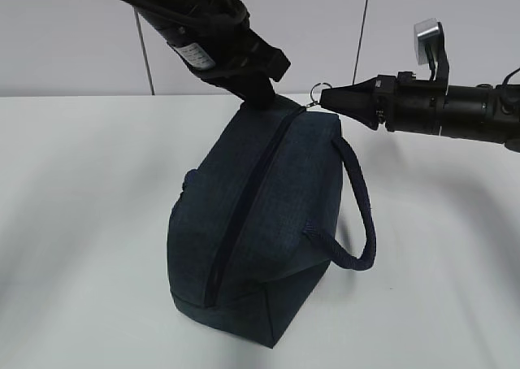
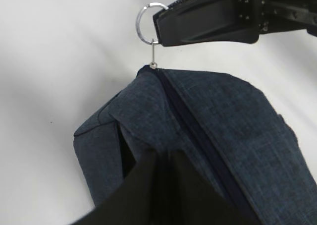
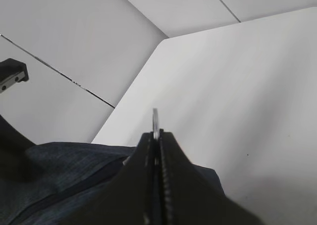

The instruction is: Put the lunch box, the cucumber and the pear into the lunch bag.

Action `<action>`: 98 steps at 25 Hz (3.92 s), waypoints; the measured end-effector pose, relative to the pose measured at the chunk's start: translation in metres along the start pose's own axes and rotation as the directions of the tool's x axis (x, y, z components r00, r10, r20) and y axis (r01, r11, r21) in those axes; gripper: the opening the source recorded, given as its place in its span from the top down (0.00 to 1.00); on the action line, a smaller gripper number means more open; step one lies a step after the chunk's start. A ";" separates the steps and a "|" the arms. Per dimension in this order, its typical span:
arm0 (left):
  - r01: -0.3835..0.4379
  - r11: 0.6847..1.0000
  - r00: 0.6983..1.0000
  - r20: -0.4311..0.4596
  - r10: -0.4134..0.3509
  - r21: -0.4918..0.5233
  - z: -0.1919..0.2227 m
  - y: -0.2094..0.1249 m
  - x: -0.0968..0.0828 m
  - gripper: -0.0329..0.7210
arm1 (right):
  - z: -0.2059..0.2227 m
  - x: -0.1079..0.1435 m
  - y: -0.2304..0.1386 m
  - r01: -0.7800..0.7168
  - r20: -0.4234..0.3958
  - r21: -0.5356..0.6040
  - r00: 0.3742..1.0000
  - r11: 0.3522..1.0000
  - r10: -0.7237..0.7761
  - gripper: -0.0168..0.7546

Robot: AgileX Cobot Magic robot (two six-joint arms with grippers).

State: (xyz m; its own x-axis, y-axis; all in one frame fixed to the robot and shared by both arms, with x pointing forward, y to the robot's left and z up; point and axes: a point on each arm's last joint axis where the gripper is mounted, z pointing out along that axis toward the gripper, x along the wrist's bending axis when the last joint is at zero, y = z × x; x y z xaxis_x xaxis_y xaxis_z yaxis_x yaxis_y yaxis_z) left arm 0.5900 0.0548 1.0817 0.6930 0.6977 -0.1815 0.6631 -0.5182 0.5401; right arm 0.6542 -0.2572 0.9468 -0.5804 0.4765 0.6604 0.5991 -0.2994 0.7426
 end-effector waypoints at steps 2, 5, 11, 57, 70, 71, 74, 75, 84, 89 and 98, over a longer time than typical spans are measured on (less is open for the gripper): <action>0.000 1.000 1.000 0.000 0.000 -0.002 0.000 0.000 0.000 0.94 | -0.001 -0.001 0.000 0.000 0.002 -0.002 1.000 1.000 0.000 0.98; 0.000 1.000 1.000 -0.001 0.000 -0.005 0.000 0.000 0.000 0.94 | -0.001 -0.002 0.000 0.000 0.022 0.005 1.000 1.000 0.000 0.98; -0.004 1.000 1.000 -0.003 0.004 -0.015 0.000 0.001 0.000 0.94 | 0.000 -0.007 -0.003 -0.007 0.043 0.014 0.999 1.000 0.006 0.98; -0.072 0.987 0.997 -0.003 0.072 -0.146 -0.044 0.010 -0.013 0.96 | -0.006 -0.055 -0.027 -0.098 0.243 0.033 0.966 0.995 0.087 0.98; -0.084 0.983 0.996 -0.040 0.079 -0.163 -0.036 0.013 -0.008 0.79 | -0.007 -0.050 -0.026 -0.092 0.178 0.034 0.980 0.995 0.085 0.51; -0.095 0.983 0.995 -0.055 0.088 -0.158 -0.036 0.013 -0.006 0.75 | -0.008 -0.050 -0.025 -0.091 0.180 0.030 0.980 0.995 0.084 0.51; -0.129 0.982 0.987 -0.111 0.114 -0.138 -0.036 0.012 -0.001 0.64 | -0.015 -0.047 -0.015 -0.057 0.215 0.033 0.975 0.998 0.048 0.50; -0.135 0.982 0.984 -0.130 0.118 -0.133 -0.036 0.012 0.000 0.61 | -0.017 -0.046 -0.013 -0.043 0.234 0.042 0.972 0.998 0.032 0.50; -0.057 0.994 0.968 -0.251 0.032 -0.093 -0.042 0.006 0.027 0.56 | -0.042 -0.014 0.024 0.084 0.410 0.146 0.902 0.986 -0.137 0.47; 0.059 0.998 0.961 -0.271 -0.061 -0.013 -0.048 -0.007 0.048 0.56 | -0.054 0.009 0.036 0.057 0.463 0.218 0.873 0.974 -0.154 0.48; 0.156 0.986 0.925 -0.361 -0.123 0.064 -0.054 -0.019 0.062 0.56 | -0.071 0.066 0.067 0.071 0.470 0.114 0.875 0.991 -0.117 0.48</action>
State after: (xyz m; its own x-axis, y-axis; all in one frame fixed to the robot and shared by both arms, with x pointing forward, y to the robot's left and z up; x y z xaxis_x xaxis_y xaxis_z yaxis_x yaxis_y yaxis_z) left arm 0.6057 0.1343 1.1045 0.4574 0.8871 0.0624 0.7796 -0.4337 0.4518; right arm 0.6167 -0.3049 1.0482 -0.3180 0.8406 0.4384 0.6151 -0.1690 0.7701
